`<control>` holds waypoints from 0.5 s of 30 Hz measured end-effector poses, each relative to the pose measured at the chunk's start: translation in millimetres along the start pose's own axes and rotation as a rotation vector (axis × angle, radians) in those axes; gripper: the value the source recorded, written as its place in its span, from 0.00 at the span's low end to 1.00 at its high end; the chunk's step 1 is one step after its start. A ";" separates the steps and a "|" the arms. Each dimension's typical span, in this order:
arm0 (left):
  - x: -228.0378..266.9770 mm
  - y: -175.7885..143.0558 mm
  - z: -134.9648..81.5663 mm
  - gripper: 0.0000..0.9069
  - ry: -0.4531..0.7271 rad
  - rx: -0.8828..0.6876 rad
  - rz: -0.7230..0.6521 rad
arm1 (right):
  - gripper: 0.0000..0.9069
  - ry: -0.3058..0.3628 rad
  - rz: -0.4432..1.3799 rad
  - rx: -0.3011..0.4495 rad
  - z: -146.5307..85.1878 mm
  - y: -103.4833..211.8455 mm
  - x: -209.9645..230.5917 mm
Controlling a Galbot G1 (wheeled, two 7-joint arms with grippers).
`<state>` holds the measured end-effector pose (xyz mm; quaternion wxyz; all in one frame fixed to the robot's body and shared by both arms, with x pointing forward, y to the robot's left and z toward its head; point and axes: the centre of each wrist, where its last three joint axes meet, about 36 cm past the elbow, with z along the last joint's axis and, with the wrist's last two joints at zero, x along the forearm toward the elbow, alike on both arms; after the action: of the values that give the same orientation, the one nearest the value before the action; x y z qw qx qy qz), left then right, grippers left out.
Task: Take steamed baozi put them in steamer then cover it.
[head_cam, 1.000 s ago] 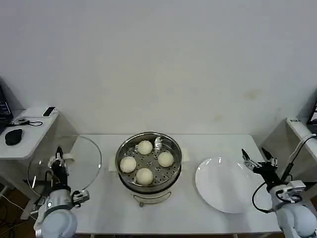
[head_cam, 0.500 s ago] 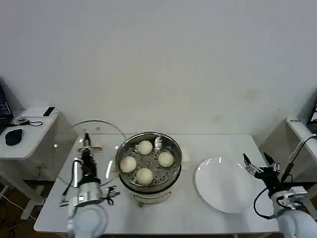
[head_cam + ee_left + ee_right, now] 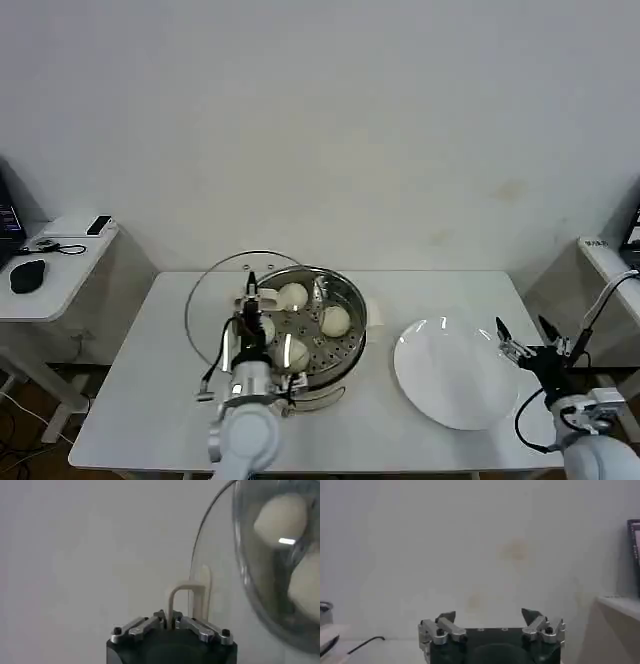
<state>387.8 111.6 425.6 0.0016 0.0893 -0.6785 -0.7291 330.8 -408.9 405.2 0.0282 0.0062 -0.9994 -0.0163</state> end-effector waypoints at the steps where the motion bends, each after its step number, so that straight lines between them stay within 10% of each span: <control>1: -1.2 0.4 -3.8 0.00 -0.005 0.002 0.004 | 1.00 0.001 0.001 -0.002 0.8 0.2 0.1; 15: -19.4 6.7 -48.5 0.00 -0.052 0.034 0.067 | 1.00 0.020 0.002 -0.003 10.2 0.3 -7.8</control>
<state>412.5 65.5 431.7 0.0070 0.0477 -0.6931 -0.7192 338.0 -408.2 394.7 0.0382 0.0055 -0.9991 -0.0177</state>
